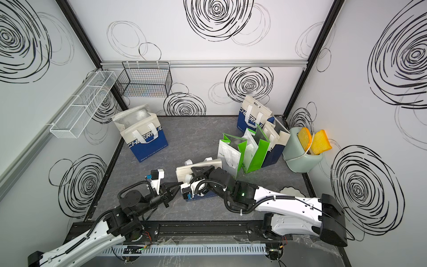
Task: Open the takeout bag
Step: Open the takeout bag at the center of the board.
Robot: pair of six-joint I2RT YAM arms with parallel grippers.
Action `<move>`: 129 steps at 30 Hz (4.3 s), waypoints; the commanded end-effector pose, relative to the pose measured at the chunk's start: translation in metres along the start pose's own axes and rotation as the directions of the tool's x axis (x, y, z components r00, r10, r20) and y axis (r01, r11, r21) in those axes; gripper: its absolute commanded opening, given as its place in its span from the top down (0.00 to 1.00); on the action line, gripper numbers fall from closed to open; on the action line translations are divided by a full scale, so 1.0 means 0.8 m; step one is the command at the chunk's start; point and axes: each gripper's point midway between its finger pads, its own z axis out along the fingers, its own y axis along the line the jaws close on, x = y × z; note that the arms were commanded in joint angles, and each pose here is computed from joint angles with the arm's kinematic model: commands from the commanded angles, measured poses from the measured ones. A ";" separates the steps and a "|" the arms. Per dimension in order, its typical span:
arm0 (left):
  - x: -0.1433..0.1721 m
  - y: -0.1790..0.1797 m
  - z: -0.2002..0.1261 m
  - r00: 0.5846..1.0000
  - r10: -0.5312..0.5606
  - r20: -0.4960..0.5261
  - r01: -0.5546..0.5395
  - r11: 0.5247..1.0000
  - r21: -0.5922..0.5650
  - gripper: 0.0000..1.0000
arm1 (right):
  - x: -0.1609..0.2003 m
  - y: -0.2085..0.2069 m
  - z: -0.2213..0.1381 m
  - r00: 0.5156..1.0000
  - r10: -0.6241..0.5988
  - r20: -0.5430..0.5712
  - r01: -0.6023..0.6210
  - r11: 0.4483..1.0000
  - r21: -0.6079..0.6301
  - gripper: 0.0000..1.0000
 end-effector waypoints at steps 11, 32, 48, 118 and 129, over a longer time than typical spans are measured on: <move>0.003 -0.003 -0.001 1.000 0.003 -0.021 -0.003 1.000 0.005 1.00 | -0.012 -0.029 -0.005 0.996 0.081 0.031 -0.083 0.995 0.053 1.00; 0.003 -0.006 -0.001 0.999 0.019 -0.026 -0.019 1.000 0.015 1.00 | -0.015 -0.117 -0.026 0.894 0.427 0.134 -0.431 0.902 0.004 1.00; 0.003 -0.005 -0.002 1.000 0.020 -0.024 -0.019 1.000 0.009 1.00 | -0.018 -0.104 -0.021 0.900 0.417 0.129 -0.413 0.909 -0.061 1.00; 0.005 -0.002 -0.002 1.000 0.012 -0.019 -0.012 1.000 -0.006 1.00 | 0.032 -0.021 -0.029 0.993 0.058 -0.105 -0.054 0.997 0.049 0.81; 0.004 -0.002 -0.002 1.000 0.014 -0.019 -0.014 1.000 -0.008 1.00 | 0.017 -0.040 -0.032 0.989 0.135 -0.060 -0.133 0.991 0.033 1.00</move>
